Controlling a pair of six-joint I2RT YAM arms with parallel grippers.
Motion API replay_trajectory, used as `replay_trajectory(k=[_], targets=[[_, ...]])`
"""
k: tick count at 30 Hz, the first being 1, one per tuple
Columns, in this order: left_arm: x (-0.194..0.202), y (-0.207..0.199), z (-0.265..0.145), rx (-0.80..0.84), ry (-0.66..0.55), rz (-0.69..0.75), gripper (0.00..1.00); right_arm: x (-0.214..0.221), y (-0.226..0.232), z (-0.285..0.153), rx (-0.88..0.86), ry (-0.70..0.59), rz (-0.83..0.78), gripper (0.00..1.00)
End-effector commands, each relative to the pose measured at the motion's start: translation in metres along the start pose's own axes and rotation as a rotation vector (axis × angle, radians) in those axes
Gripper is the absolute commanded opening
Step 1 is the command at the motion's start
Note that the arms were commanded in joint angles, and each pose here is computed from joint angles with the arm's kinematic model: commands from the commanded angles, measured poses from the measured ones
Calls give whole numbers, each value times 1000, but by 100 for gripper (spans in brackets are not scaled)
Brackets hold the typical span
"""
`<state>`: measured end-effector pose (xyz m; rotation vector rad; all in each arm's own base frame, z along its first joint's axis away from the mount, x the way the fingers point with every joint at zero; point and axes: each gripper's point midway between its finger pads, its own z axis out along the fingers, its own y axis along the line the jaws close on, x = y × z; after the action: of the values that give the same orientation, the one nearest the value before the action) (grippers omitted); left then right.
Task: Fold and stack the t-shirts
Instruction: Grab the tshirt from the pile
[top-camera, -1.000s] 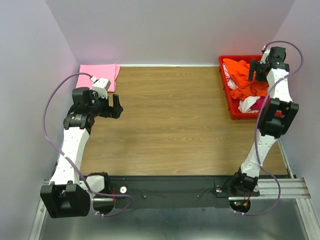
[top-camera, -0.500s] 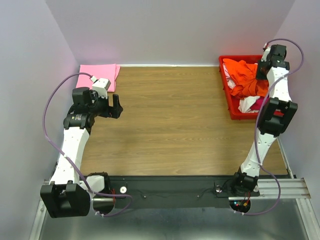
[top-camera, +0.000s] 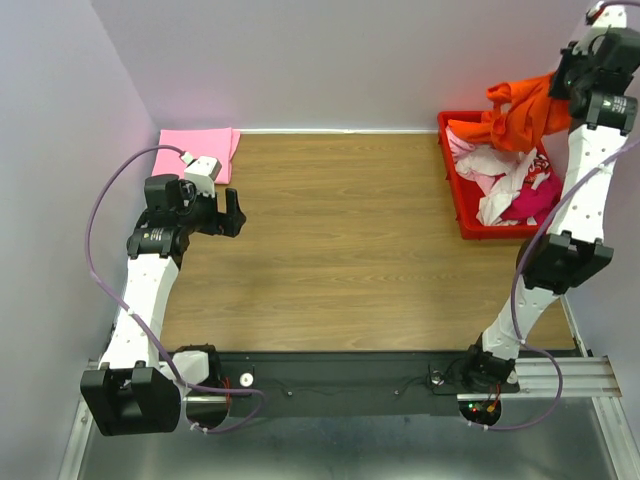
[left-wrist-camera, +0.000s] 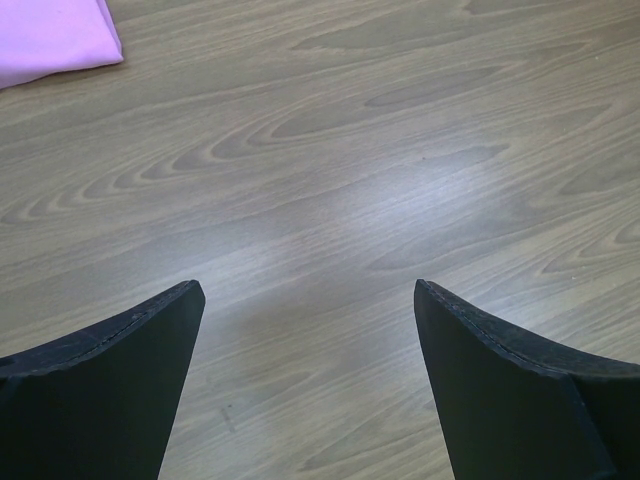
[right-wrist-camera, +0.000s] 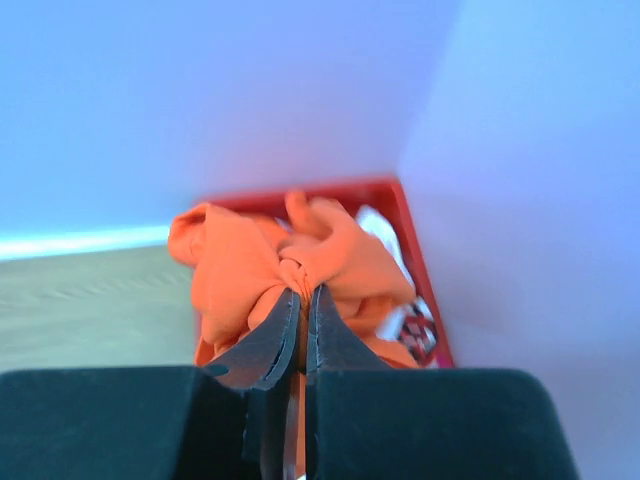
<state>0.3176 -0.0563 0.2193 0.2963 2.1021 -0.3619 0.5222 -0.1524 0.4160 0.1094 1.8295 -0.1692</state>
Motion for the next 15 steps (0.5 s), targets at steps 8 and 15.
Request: replay_trajectory(k=[8, 15], targets=[[-34, -10, -7, 53, -81, 11, 99, -173, 84, -159, -426, -560, -16, 1], [-63, -25, -21, 130, -136, 18, 99, -179, 138, -221, -737, -619, 49, 0]])
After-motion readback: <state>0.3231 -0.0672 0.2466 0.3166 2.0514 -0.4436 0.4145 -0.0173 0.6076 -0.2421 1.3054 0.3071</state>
